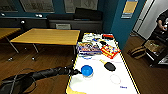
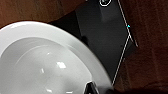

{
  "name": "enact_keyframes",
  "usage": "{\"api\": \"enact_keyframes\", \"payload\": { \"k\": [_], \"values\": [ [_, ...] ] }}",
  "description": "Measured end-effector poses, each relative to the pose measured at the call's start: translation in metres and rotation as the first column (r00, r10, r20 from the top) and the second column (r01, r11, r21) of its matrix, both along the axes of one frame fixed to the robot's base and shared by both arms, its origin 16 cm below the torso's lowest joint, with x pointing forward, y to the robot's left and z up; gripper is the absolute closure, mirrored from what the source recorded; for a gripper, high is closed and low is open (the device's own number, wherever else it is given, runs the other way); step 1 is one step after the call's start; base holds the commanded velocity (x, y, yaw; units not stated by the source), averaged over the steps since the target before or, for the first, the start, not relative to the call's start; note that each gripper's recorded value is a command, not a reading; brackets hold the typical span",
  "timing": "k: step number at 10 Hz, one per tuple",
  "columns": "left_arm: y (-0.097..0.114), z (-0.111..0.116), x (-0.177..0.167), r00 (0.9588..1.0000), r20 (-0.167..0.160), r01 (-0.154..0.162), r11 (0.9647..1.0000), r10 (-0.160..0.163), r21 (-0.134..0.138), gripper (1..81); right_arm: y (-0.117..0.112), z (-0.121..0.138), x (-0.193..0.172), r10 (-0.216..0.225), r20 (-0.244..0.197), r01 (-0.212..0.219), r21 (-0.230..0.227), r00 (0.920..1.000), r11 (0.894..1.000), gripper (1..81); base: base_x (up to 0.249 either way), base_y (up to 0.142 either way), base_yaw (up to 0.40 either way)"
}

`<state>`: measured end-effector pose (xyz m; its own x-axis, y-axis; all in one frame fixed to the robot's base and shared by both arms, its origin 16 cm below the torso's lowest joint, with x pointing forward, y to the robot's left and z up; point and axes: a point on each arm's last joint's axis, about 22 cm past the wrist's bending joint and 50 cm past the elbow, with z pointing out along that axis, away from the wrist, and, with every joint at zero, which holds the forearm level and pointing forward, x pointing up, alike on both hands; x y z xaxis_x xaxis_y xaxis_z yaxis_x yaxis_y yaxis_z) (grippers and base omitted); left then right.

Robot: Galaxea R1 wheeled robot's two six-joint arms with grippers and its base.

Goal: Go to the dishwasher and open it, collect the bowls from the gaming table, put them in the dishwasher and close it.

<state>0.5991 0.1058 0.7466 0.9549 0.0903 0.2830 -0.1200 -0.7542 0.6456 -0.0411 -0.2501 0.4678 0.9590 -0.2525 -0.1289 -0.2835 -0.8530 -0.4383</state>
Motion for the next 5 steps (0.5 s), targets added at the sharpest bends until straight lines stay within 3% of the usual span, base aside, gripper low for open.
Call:
{"api": "enact_keyframes", "payload": {
  "k": [3,5],
  "values": [
    [0.045,-0.003,0.005,0.9986,-0.002,-0.053,0.998,0.053,0.033,1.0,0.008,0.0,0.012,0.002,0.013,-0.003,0.015,0.9999,1.0,81.1,0.0,0.0,0.0],
    [0.053,-0.004,0.007,0.998,-0.001,-0.063,0.9972,0.063,0.04,1.0,0.014,0.001,0.016,0.006,0.012,-0.007,0.025,0.9999,1.0,81.1,0.0,0.0,0.0]
  ]
}}
